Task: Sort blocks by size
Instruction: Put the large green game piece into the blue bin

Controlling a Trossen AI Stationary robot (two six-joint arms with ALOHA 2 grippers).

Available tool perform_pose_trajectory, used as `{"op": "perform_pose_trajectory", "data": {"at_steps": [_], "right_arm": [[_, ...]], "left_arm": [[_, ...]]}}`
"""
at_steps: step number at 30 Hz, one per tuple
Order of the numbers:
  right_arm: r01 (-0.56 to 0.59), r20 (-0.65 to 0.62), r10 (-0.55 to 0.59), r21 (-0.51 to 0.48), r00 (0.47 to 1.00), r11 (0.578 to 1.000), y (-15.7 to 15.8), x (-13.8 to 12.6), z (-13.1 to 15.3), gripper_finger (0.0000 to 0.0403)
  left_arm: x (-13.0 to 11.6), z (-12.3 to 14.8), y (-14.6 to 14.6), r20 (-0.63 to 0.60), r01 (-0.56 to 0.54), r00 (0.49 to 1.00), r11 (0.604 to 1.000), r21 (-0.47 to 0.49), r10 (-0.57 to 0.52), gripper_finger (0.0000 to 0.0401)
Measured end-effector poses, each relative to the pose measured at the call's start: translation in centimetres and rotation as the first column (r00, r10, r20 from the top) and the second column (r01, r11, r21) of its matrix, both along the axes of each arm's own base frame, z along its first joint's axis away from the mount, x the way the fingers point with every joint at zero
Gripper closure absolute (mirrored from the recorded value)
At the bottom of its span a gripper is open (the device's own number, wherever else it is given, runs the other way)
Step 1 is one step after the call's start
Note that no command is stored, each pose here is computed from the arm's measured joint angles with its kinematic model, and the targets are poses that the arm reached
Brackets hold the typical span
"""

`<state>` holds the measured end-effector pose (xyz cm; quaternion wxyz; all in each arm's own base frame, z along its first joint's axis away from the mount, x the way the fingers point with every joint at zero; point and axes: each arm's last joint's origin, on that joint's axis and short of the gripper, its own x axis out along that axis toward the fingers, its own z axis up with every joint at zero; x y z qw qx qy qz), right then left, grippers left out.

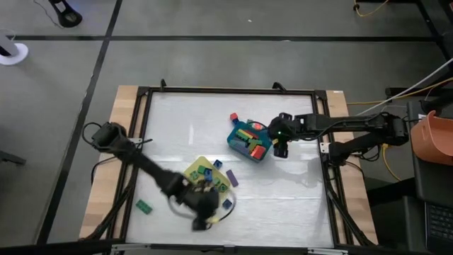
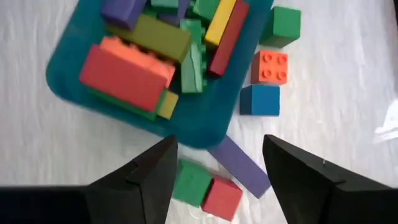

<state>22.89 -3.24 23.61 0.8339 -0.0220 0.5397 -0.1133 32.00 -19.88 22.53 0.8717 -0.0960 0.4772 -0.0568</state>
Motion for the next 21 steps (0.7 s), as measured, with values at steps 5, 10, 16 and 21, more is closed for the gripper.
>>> {"op": "perform_pose_trajectory", "data": {"at_steps": [5,10,16,21], "right_arm": [[-0.038,-0.085,0.036,-0.023,0.996,0.999,-0.4,-0.7,-0.3,0.0166],[0.019,-0.136,-0.022,-0.019,0.991,1.000,-1.5,-1.5,-1.0,0.0166],[0.069,-0.219,-0.070,-0.009,0.973,0.998,-2.9,-3.0,-3.3,0.0166],[0.116,-0.220,-0.098,0.069,0.971,0.991,-2.9,-3.4,-4.0,0.0166]], "left_arm": [[4.2,2.4,4.5,0.225,-0.017,0.974,0.997,0.073,0.000,0.0278],[6.9,3.4,9.8,0.366,-0.082,0.931,0.983,0.167,0.016,0.0277],[8.7,2.5,16.6,0.374,-0.221,0.920,0.941,0.256,0.115,0.0275],[9.7,1.9,21.0,0.415,-0.314,0.891,0.912,0.266,0.186,0.0270]]}}
